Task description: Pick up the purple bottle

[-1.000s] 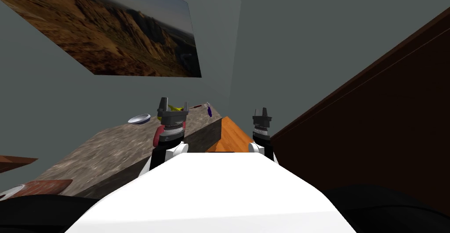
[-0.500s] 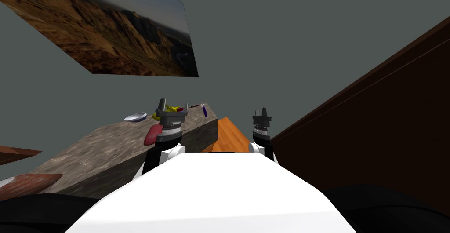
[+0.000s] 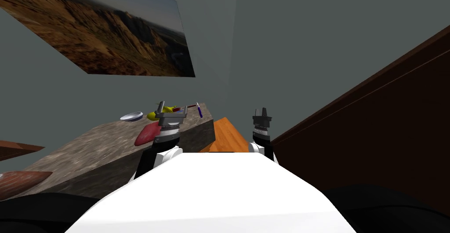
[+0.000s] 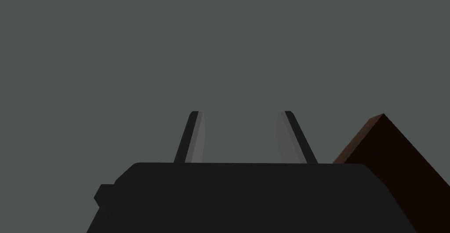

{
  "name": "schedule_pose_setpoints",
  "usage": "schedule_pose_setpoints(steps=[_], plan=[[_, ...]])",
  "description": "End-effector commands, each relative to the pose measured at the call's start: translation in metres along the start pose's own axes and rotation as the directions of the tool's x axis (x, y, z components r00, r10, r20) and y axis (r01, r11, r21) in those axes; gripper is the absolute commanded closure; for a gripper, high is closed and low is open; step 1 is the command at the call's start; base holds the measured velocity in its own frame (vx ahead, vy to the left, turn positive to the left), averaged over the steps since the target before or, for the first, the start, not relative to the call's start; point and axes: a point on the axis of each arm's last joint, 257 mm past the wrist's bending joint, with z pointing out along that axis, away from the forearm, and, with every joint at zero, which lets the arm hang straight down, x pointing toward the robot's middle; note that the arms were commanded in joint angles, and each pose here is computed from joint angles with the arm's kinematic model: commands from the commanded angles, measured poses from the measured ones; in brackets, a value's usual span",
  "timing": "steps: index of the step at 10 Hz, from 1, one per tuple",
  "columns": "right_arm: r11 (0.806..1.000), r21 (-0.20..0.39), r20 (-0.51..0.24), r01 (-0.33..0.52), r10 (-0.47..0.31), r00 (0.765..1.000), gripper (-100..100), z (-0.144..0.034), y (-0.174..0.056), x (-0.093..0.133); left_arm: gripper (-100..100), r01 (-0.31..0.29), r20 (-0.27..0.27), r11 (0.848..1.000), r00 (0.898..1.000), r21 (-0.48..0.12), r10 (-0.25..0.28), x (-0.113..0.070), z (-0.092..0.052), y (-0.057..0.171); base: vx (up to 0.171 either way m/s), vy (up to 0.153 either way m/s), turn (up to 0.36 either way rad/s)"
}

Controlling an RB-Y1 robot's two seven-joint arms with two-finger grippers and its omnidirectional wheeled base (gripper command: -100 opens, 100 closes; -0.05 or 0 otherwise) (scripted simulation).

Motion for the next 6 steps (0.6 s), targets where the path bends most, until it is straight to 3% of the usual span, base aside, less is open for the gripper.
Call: schedule_pose_setpoints(steps=[1,2,5,6], plan=[[1.0,0.0,0.0,0.0,0.0,1.0,0,0.0,0.0,0.0,-100,0.065,0.043,0.997,0.997,-0.03,-0.064,-0.014,-0.004,0.005,0.06,-0.208,0.091],[1.0,0.0,0.0,0.0,0.0,1.0,0,0.0,0.0,0.0,-100,0.076,0.048,0.997,0.996,-0.028,-0.075,-0.015,-0.004,0.004,0.062,-0.145,0.034],[1.0,0.0,0.0,0.0,0.0,1.0,0,0.0,0.0,0.0,-100,0.204,0.151,0.977,0.97,-0.069,-0.192,-0.044,-0.017,0.015,0.078,-0.16,0.054],[1.0,0.0,0.0,0.0,0.0,1.0,0,0.0,0.0,0.0,-100,0.217,0.156,0.974,0.966,-0.065,-0.204,-0.045,-0.017,0.014,0.07,-0.111,0.024]])
